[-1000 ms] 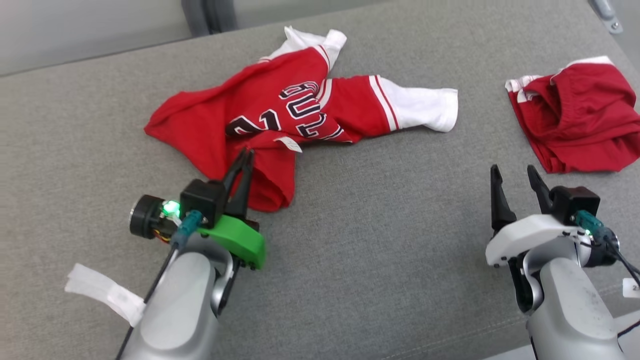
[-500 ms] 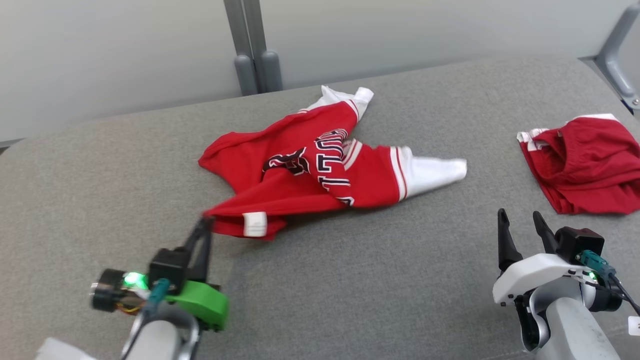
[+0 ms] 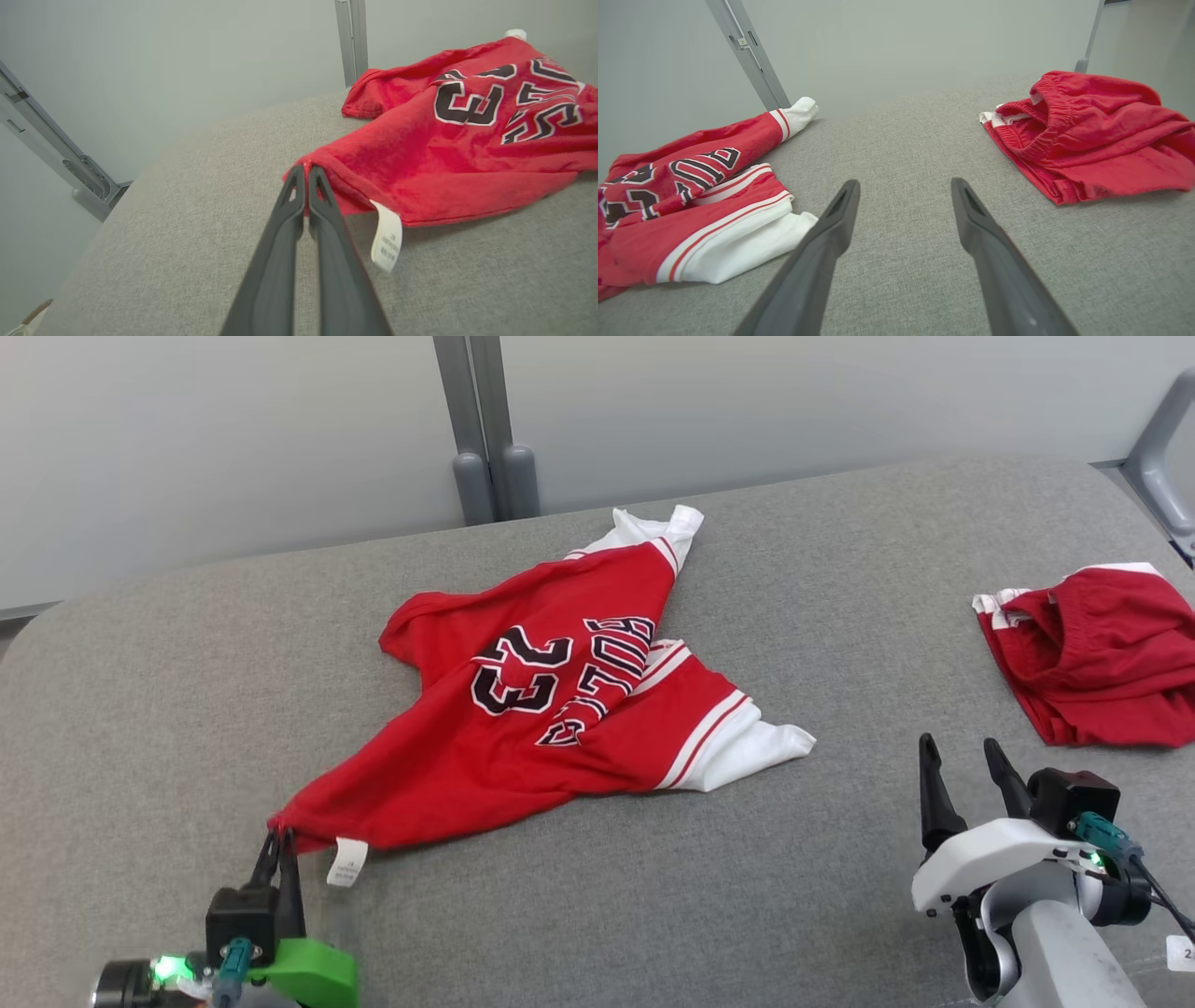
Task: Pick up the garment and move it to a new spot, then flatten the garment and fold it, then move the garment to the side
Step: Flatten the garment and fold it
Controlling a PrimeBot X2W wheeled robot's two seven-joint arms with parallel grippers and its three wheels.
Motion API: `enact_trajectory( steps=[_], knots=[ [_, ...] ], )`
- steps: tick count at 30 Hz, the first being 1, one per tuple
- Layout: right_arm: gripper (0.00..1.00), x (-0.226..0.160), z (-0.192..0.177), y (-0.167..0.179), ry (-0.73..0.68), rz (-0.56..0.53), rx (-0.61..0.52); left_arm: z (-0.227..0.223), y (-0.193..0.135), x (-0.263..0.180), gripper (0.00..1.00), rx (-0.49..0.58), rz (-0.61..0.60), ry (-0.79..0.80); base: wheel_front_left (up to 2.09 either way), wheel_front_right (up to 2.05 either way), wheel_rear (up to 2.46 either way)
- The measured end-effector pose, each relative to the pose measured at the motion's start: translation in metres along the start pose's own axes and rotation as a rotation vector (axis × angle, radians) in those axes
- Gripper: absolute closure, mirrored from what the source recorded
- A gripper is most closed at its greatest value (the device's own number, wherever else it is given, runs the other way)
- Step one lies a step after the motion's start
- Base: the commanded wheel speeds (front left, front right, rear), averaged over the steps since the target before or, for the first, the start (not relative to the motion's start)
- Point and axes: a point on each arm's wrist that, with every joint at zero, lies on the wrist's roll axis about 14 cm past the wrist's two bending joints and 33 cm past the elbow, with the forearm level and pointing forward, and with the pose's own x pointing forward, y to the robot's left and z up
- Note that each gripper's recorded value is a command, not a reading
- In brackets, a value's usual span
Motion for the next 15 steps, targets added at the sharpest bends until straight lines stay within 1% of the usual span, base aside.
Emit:
enact_trajectory(
  steps=[3,6,11,15],
  knots=[
    [0.0,-0.001,-0.001,0.004,0.002,0.013,0.001,-0.026,-0.002,-0.012,0.0,-0.019,0.03,0.082,0.0,0.0,0.0],
    [0.0,0.0,0.002,0.013,-0.008,0.041,-0.003,-0.039,0.002,-0.019,0.0,-0.055,0.083,0.123,0.0,0.0,0.0],
    [0.0,0.003,0.016,0.036,-0.055,0.113,-0.017,-0.031,0.01,-0.022,0.0,-0.097,0.138,0.094,0.0,0.0,0.0],
    [0.0,0.003,0.011,0.05,-0.042,0.156,-0.036,-0.025,0.016,-0.022,0.0,-0.108,0.157,0.074,0.0,0.0,0.0]
  ],
)
